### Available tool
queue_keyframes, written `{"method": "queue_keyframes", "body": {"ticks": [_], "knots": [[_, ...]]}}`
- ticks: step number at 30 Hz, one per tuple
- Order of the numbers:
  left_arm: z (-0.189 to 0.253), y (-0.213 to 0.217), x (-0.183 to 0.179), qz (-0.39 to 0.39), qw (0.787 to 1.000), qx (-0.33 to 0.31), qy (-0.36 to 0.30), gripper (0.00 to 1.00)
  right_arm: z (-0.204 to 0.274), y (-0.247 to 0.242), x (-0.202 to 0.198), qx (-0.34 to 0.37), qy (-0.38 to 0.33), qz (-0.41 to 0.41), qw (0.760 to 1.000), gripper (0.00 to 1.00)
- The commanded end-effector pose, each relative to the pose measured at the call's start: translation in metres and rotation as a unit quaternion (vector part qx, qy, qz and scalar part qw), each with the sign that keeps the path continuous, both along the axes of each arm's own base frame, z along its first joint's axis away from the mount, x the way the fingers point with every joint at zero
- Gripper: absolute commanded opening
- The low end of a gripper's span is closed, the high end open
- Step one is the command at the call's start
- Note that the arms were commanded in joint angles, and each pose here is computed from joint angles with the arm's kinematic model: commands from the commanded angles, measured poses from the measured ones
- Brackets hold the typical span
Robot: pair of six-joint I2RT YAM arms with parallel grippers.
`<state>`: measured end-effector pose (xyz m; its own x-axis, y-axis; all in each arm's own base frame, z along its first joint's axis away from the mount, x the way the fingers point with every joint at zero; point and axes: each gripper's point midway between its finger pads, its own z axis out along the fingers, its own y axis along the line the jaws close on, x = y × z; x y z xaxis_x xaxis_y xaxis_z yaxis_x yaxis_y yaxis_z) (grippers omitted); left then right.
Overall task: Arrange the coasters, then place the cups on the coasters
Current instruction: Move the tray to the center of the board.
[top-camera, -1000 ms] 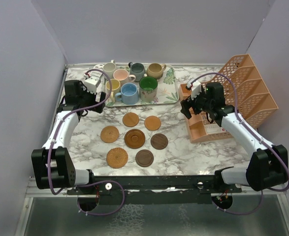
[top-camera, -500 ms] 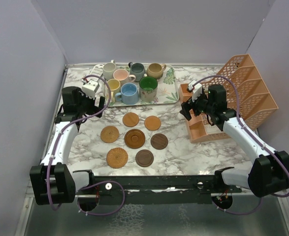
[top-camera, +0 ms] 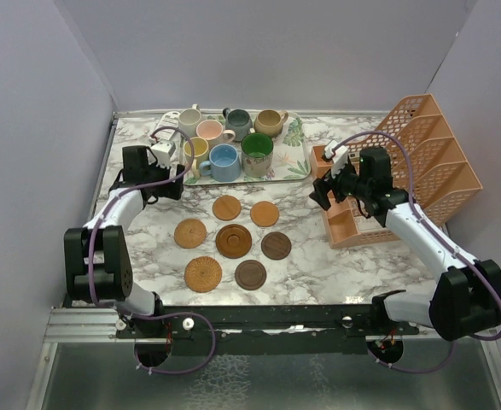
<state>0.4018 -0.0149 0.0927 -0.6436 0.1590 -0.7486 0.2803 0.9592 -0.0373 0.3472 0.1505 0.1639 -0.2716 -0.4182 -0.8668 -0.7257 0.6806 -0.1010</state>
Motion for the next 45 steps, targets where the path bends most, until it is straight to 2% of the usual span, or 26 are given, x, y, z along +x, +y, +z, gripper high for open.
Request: {"method": "queue_keyframes", "body": {"ticks": [1, 7, 15, 27, 33, 38, 45], "knots": [[0.002, -0.003, 0.035, 0.021, 0.999, -0.033, -0.006, 0.87, -0.004, 0.011, 0.013, 0.015, 0.014, 0.019, 1.0, 0.8], [-0.027, -0.003, 0.063, 0.035, 0.998, -0.048, 0.031, 0.79, -0.022, 0.018, 0.02, 0.014, 0.045, 0.034, 0.998, 0.77], [-0.055, -0.005, 0.084, 0.05, 0.995, -0.065, 0.064, 0.55, -0.024, 0.014, 0.016, 0.005, 0.043, 0.029, 0.999, 0.76], [-0.078, -0.02, 0.075, 0.001, 0.993, -0.07, 0.092, 0.29, -0.02, 0.008, 0.008, -0.005, 0.03, 0.026, 0.999, 0.76], [-0.082, -0.017, 0.066, -0.008, 0.994, -0.047, 0.101, 0.14, -0.023, 0.008, 0.008, -0.006, 0.033, 0.029, 0.999, 0.76], [-0.087, -0.011, 0.045, -0.046, 0.991, -0.007, 0.126, 0.01, -0.028, 0.007, 0.009, -0.012, 0.037, 0.026, 0.999, 0.76], [-0.09, 0.003, 0.026, -0.067, 0.988, 0.049, 0.134, 0.0, -0.038, 0.006, 0.01, -0.017, 0.05, 0.025, 0.998, 0.76]]}}
